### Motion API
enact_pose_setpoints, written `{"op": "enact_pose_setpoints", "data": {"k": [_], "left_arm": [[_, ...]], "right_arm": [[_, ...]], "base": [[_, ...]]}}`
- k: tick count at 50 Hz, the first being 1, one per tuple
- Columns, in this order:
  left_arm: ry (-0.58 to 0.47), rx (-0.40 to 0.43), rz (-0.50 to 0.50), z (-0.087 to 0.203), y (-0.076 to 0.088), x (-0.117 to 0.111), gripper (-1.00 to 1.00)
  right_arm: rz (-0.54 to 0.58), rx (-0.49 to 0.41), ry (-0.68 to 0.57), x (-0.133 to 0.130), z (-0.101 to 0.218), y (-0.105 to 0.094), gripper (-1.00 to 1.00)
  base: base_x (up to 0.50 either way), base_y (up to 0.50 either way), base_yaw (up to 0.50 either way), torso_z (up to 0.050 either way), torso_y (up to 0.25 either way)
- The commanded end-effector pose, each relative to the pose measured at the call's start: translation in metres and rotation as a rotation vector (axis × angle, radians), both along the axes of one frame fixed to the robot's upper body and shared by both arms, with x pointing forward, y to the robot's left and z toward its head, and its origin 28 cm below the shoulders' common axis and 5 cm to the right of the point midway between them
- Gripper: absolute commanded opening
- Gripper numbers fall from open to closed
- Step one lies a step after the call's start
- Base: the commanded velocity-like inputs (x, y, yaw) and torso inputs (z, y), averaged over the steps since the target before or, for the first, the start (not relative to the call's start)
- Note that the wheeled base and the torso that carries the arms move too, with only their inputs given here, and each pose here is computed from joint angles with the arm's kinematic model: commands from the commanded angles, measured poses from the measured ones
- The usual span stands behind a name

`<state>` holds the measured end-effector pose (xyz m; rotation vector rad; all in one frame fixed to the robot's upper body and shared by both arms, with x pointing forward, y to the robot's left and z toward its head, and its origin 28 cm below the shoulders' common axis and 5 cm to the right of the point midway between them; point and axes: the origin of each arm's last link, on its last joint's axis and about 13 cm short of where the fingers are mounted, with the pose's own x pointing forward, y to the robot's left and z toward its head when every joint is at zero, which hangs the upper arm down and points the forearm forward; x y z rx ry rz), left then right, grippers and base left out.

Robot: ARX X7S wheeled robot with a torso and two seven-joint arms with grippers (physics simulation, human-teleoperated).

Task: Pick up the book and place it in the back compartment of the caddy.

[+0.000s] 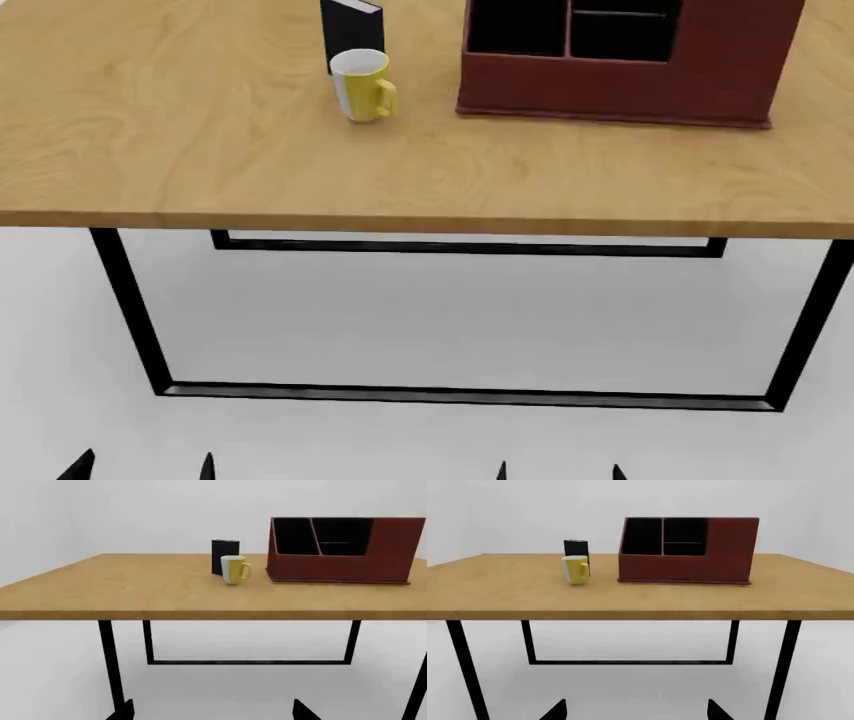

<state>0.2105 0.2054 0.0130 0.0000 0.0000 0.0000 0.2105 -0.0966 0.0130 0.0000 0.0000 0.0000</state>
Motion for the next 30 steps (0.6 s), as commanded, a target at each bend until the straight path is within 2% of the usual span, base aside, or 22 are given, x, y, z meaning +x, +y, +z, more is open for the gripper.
{"op": "enact_pose_setpoints", "data": {"k": [1,14,15,17,30], "left_arm": [[0.0,0.01,0.0,0.0,0.0003,0.0,1.0],[-0.002,0.005,-0.01,-0.0004,0.001,0.0008,1.0],[-0.017,-0.006,-0.037,0.0013,0.001,-0.0006,1.0],[-0.032,-0.01,-0.03,0.0031,0.0015,-0.0014,1.0],[-0.044,0.013,-0.053,0.0057,0.0002,0.0029,1.0]], "right_arm": [[0.0,0.0,0.0,0.0,0.0,0.0003,1.0],[0.009,-0.009,0.0,0.0021,-0.0018,0.0029,1.0],[0.011,-0.011,-0.001,0.0021,-0.002,0.0032,1.0],[0.011,-0.01,-0.001,0.002,-0.0022,0.0033,1.0],[0.002,-0.005,-0.013,0.0033,-0.0002,0.0013,1.0]], "base": [[0.0,0.0,0.0,0.0,0.0],[0.0,0.0,0.0,0.0,0.0],[0.0,0.0,0.0,0.0,0.0],[0.0,0.0,0.0,0.009,0.0],[0.0,0.0,0.0,0.05,0.0]]}}
